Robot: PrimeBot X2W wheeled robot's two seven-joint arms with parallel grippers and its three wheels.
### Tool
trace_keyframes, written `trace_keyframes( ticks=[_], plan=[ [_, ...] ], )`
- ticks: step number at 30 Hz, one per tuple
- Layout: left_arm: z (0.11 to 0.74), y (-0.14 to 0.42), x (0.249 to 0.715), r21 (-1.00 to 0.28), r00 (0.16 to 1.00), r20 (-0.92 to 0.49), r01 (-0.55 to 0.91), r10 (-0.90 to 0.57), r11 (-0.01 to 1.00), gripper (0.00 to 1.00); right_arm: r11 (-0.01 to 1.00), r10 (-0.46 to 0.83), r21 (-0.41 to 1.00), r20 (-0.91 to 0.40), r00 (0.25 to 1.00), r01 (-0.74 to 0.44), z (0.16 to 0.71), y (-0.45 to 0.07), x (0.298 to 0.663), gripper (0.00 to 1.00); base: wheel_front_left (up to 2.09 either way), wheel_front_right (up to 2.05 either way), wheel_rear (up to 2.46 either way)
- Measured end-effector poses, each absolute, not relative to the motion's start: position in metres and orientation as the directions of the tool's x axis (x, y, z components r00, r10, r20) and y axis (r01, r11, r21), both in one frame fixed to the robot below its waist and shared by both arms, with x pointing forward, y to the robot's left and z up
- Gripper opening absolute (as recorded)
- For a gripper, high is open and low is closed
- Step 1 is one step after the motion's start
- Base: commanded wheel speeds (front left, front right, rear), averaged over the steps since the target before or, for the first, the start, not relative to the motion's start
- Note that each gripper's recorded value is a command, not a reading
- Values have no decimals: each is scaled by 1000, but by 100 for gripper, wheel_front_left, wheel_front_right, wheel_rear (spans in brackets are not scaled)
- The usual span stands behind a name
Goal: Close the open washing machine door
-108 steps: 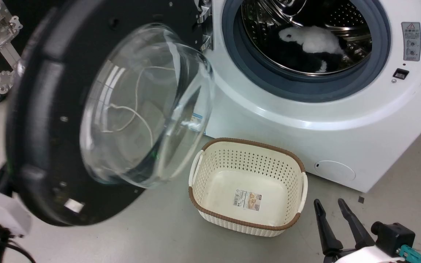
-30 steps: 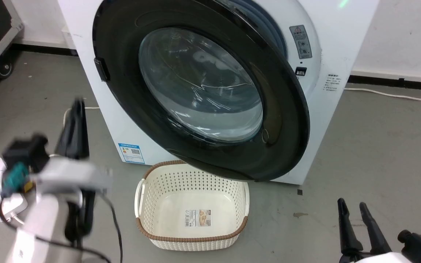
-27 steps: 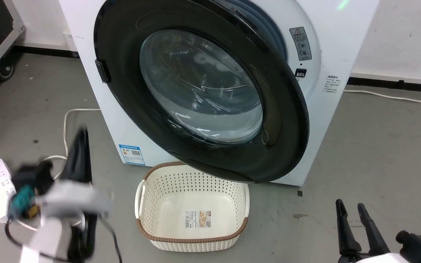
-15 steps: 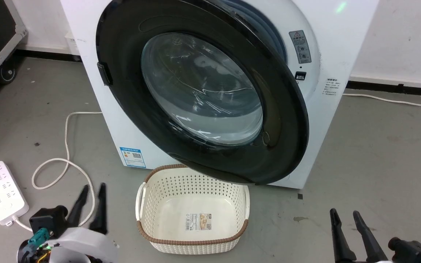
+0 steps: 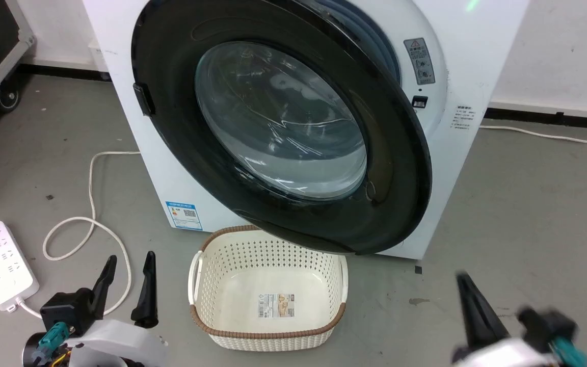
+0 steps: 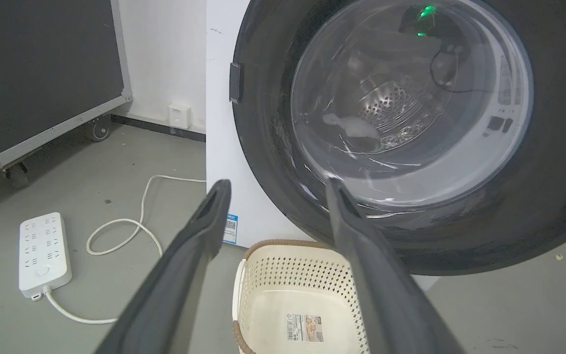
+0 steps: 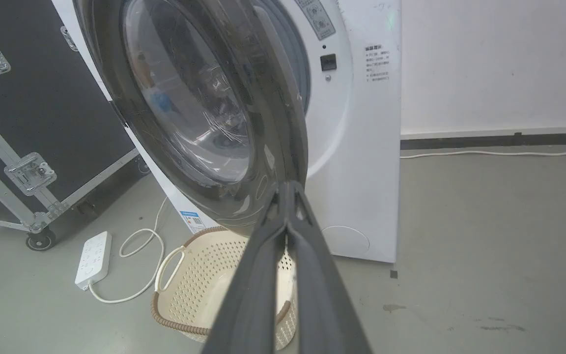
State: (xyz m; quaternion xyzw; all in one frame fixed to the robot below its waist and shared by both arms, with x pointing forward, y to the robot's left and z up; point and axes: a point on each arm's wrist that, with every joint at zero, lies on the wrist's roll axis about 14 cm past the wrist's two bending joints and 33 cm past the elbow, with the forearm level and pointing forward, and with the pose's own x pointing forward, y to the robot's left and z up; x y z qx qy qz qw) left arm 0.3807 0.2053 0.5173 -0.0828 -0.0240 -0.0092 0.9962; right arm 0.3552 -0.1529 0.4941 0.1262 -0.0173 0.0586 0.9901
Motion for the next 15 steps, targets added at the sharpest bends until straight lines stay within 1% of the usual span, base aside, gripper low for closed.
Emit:
trace_keyframes(
  ticks=[4,7,15],
  plan=[
    [519,205,382,-167,998,57,20,-10,986,100,957,199,198,75,977,-211,513,-127,382,0,0,0,0],
    [515,207,382,-168,999,47,11,-3,986,100,953,243,166,78,967,-253,521,-114,404,0,0,0,0],
    [502,219,386,-172,1000,12,-25,27,985,100,955,261,138,24,965,-262,510,-106,450,0,0,0,0]
  ],
)
